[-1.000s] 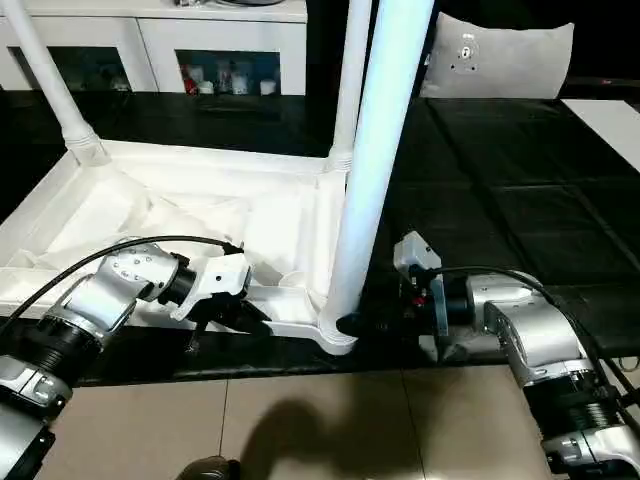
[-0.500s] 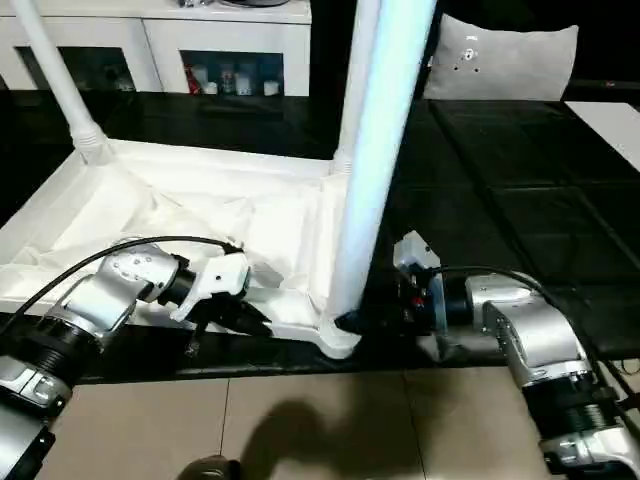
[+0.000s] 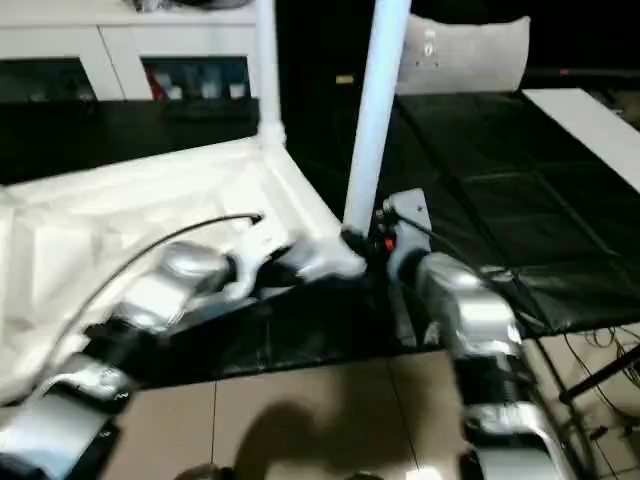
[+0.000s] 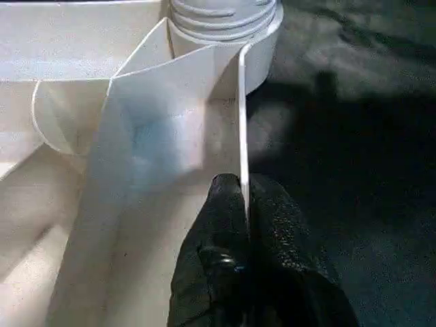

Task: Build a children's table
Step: Rotate leg to tighten

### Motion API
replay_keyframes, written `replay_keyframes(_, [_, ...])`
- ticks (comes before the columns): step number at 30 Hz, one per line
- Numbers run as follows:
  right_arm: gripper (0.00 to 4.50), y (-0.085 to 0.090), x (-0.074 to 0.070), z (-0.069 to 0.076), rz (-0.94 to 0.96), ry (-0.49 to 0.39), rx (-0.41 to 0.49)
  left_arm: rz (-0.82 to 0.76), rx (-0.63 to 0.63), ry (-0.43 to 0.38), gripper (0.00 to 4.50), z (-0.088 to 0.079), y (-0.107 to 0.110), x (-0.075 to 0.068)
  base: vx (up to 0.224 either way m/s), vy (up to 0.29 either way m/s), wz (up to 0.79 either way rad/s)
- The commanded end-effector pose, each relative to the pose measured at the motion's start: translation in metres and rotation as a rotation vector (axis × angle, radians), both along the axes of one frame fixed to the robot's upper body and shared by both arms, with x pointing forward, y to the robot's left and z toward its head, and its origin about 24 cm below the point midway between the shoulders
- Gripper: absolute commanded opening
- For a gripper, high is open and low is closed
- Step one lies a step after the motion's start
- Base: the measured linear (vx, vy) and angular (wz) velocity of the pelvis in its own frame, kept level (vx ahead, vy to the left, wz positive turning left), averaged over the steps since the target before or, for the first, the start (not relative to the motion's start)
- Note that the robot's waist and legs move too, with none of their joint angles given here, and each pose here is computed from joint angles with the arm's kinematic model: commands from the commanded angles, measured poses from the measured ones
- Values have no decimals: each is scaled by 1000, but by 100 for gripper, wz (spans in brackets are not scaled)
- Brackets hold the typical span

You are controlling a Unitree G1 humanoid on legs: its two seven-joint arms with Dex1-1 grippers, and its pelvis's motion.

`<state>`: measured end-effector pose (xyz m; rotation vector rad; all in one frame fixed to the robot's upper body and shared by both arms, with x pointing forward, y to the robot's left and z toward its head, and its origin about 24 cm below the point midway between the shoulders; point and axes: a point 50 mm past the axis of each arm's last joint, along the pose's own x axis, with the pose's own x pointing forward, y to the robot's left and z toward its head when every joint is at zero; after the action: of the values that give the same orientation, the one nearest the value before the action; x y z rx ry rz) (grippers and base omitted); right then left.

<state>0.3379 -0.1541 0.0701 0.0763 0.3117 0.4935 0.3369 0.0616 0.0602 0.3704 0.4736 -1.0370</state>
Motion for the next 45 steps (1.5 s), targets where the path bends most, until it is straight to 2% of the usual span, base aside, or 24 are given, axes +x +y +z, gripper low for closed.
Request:
replay_keyframes(1, [262,14,-3,-11,45,63,19,-107,-78,-35,0,14,-29,-6,0,0,0])
replay_keyframes(7, [306,10,-10,-3,130,20,51,-148,-48,-61,0,14,-16,-7,0,0,0])
replay_keyframes(8, [322,1,-13,-2,170,5,37,-184,-31,-62,0,12,-8,-8,0,0,0])
replay_keyframes(9, [322,-1,-14,-1,183,0,32,-195,-25,-62,0,12,-5,-9,0,0,0])
replay_keyframes(10, [341,-1,-14,-1,183,0,32,-195,-25,-62,0,12,-5,-9,0,0,0])
replay_keyframes(13, [366,-16,-23,4,303,-32,-8,-269,19,-51,0,8,11,-12,0,0,0])
replay_keyframes(17, [400,-26,-29,8,411,-53,-62,-348,41,-40,0,7,25,-15,0,0,0])
replay_keyframes(20, [400,-29,-36,10,513,-63,-92,-406,32,-37,0,10,33,-17,0,0,0])
replay_keyframes(21, [400,-30,-43,10,612,-39,-80,-459,70,-30,0,10,41,-18,0,0,0])
replay_keyframes(23, [400,-31,-46,11,665,-23,-72,-494,97,-25,0,10,45,-20,0,0,0])
replay_keyframes(25, [367,-32,-51,11,738,5,-52,-558,126,-16,0,10,51,-23,0,0,0])
replay_keyframes(28, [361,-32,-53,11,783,24,-41,-603,129,-4,0,10,53,-25,0,0,0])
replay_keyframes(31, [319,-32,-55,11,819,38,-36,-648,138,8,0,10,55,-28,0,0,0])
replay_keyframes(33, [313,-31,-57,11,851,55,-28,-675,141,14,0,11,55,-29,0,0,0])
replay_keyframes(34, [287,-31,-57,10,863,63,-23,-685,140,19,0,11,55,-30,0,0,0])
replay_keyframes(38, [271,-29,-61,9,903,91,-8,-699,140,25,0,11,56,-30,0,0,0])
replay_keyframes(39, [245,-29,-62,9,911,98,-4,-701,140,26,0,11,56,-30,0,0,0])
replay_keyframes(45, [209,-27,-66,7,938,117,18,-700,132,35,0,10,57,-29,0,0,0])
